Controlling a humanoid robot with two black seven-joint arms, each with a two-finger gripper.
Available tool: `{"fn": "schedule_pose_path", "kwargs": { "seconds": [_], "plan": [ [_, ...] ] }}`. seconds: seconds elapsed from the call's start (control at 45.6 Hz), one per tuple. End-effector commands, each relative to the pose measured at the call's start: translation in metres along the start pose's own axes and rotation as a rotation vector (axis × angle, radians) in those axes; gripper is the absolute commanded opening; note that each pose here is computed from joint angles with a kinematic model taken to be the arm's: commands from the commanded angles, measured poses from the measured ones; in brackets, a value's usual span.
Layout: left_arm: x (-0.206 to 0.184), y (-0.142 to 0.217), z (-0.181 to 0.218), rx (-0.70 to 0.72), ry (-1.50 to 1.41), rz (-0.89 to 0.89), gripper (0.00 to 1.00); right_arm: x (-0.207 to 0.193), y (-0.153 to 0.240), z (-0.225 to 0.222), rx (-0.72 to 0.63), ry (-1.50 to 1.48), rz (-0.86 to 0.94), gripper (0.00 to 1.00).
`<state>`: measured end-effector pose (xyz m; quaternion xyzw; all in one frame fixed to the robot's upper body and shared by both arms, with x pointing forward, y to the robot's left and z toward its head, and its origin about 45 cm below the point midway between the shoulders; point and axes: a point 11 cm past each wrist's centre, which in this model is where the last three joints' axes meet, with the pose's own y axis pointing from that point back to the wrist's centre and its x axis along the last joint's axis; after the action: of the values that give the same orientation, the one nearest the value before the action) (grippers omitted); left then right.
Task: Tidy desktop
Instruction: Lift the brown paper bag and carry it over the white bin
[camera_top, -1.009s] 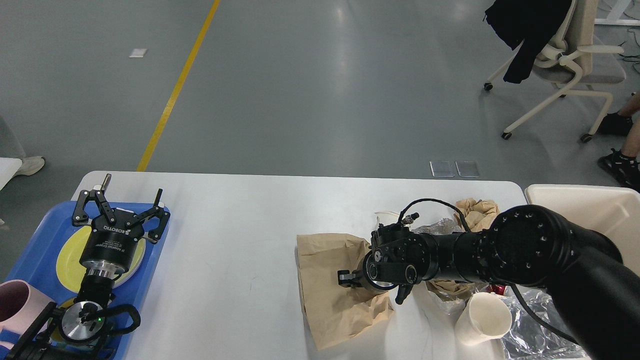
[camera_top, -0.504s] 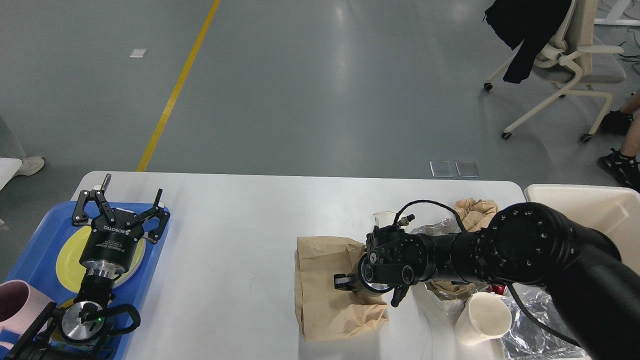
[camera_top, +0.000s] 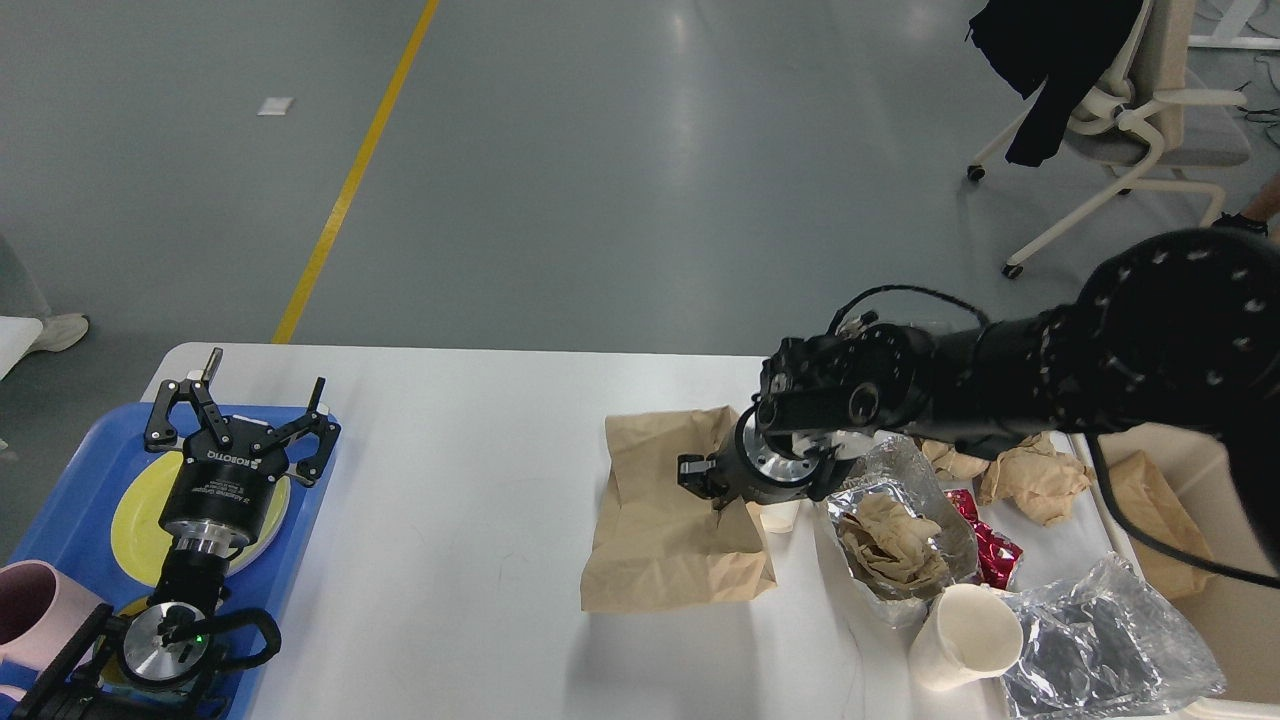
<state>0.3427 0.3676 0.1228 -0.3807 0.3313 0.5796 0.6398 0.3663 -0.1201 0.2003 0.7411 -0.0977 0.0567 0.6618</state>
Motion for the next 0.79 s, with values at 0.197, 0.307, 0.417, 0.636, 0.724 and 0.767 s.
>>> {"fn": "schedule_pose_path", "kwargs": {
  "seconds": [0.197,0.307,0.417,0.636,0.724,0.767],
  "plan": [
    [0.000,0.000,0.000,0.000,0.000,0.000,0.97,0.042,0.173,0.053,-0.097,-0.023,0.031,0.00],
    [0.000,0.000,0.000,0.000,0.000,0.002,0.97,0.044,0.209,0.086,-0.190,-0.060,0.025,0.00],
    [0.000,0.000,0.000,0.000,0.000,0.002,0.97,0.043,0.217,0.111,-0.210,-0.114,0.022,0.00],
    [0.001,0.000,0.000,0.000,-0.001,0.006,0.97,0.057,0.233,0.217,-0.293,-0.333,0.141,0.00],
    [0.001,0.000,0.000,-0.001,0.000,0.008,0.97,0.052,0.221,0.297,-0.329,-0.466,0.169,0.00],
    [0.001,0.000,0.000,0.000,-0.001,0.008,0.97,0.050,0.220,0.334,-0.352,-0.512,0.195,0.00]
  ]
}}
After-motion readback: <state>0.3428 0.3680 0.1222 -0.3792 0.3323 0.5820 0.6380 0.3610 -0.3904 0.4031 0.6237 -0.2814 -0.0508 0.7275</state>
